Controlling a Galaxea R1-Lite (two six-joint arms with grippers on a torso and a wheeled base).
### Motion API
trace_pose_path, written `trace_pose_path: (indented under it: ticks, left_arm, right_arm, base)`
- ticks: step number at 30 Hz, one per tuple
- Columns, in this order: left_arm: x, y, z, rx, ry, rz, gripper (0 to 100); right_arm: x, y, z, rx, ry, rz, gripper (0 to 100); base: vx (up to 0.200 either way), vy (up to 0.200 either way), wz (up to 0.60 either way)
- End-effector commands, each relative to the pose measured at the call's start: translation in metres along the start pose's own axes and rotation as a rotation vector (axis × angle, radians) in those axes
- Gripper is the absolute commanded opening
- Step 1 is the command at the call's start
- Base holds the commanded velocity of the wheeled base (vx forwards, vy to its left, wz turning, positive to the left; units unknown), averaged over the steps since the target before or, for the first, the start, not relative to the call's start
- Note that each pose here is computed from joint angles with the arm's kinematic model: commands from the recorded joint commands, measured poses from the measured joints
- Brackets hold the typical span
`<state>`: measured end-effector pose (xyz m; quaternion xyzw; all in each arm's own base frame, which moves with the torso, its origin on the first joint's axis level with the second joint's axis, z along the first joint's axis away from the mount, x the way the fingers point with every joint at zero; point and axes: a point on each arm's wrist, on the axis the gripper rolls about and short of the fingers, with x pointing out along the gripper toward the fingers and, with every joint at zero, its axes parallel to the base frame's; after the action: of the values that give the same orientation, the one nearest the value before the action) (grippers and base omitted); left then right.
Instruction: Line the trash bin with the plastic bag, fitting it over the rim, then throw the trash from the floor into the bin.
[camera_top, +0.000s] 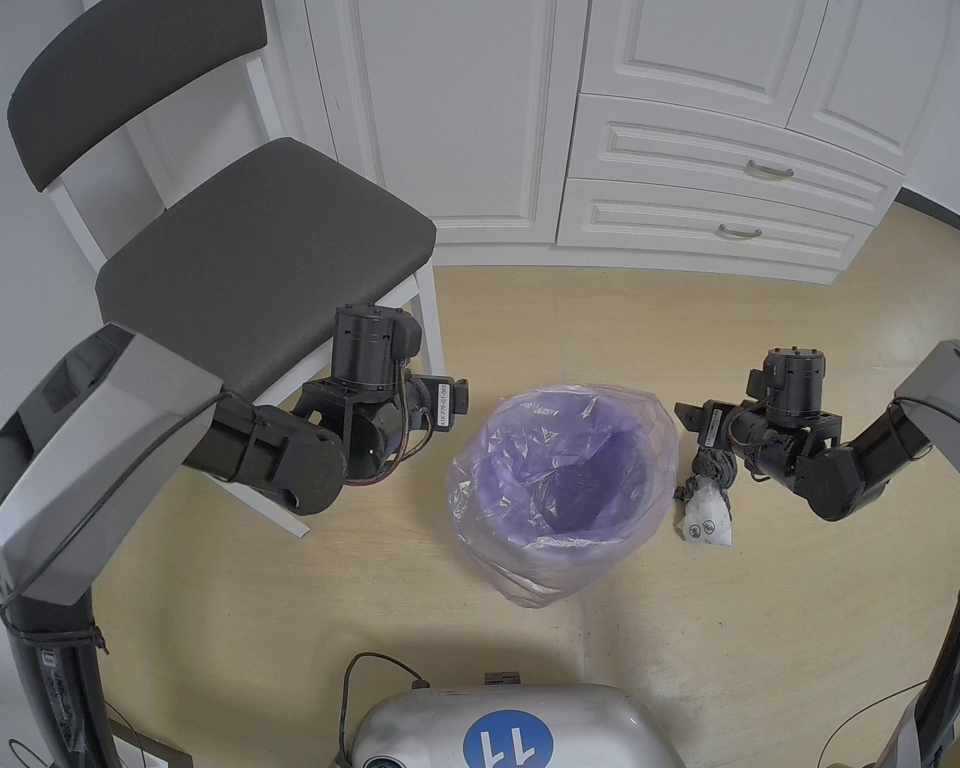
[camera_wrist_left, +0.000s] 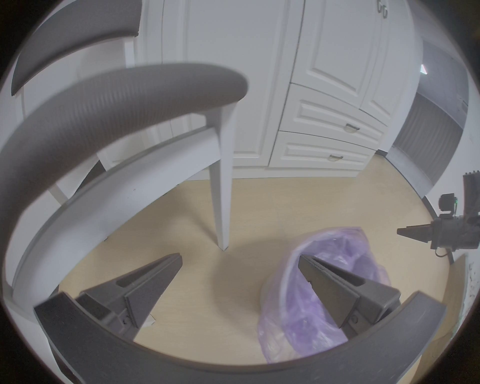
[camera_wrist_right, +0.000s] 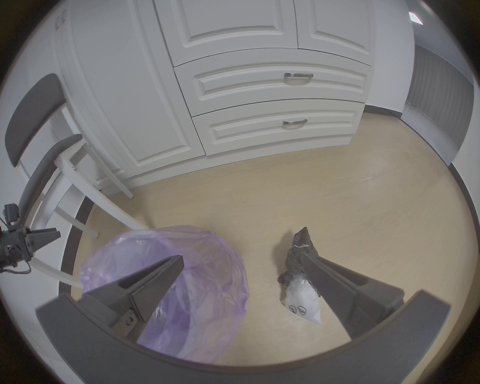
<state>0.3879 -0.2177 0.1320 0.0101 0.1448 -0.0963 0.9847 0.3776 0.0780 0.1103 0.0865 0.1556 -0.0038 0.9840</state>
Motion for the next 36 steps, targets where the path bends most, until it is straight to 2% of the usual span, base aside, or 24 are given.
trace_pose_path:
  ticks: [1, 5, 11, 16, 23, 27, 31, 33, 34, 36]
  left_arm:
    - [-0.041, -0.005, 0.013, -0.011, -0.049, -0.043, 100]
    - [-0.059, -0.004, 0.005, -0.055, -0.040, -0.058, 100]
    - [-0.088, 0.000, -0.003, -0.062, -0.059, -0.092, 100]
    - [-0.089, 0.010, -0.011, -0.070, -0.068, -0.075, 100]
    - [-0.090, 0.015, -0.029, -0.080, -0.082, -0.084, 100]
    - [-0.089, 0.015, -0.035, -0.097, -0.132, -0.134, 100]
    - [-0.088, 0.015, -0.034, -0.096, -0.147, -0.136, 100]
    - [-0.091, 0.016, -0.031, -0.098, -0.153, -0.140, 100]
    - [-0.091, 0.016, -0.031, -0.098, -0.154, -0.139, 100]
    - [-0.090, 0.015, -0.032, -0.097, -0.151, -0.140, 100]
  right_arm:
    - [-0.040, -0.003, 0.013, -0.050, -0.023, 0.021, 100]
    - [-0.059, 0.000, 0.009, -0.104, -0.013, 0.051, 100]
    - [-0.074, 0.018, 0.000, -0.133, 0.010, 0.112, 100]
    - [-0.073, 0.029, -0.013, -0.154, 0.044, 0.138, 100]
    - [-0.072, 0.031, -0.022, -0.163, 0.036, 0.158, 100]
    - [-0.074, 0.047, -0.039, -0.193, 0.066, 0.211, 100]
    - [-0.072, 0.054, -0.048, -0.206, 0.091, 0.229, 100]
    - [-0.062, 0.067, -0.075, -0.241, 0.163, 0.244, 100]
    - [-0.061, 0.067, -0.077, -0.243, 0.166, 0.245, 100]
    - [-0.041, 0.077, -0.099, -0.242, 0.191, 0.236, 100]
  base:
    - [0.000, 0.000, 0.00]
    - [0.000, 0.000, 0.00]
    - [0.000, 0.000, 0.00]
    - [0.000, 0.000, 0.00]
    - [0.000, 0.000, 0.00]
    - [0.000, 0.000, 0.00]
    - [0.000, 0.000, 0.00]
    - [0.000, 0.000, 0.00]
    - [0.000, 0.000, 0.00]
    - [0.000, 0.000, 0.00]
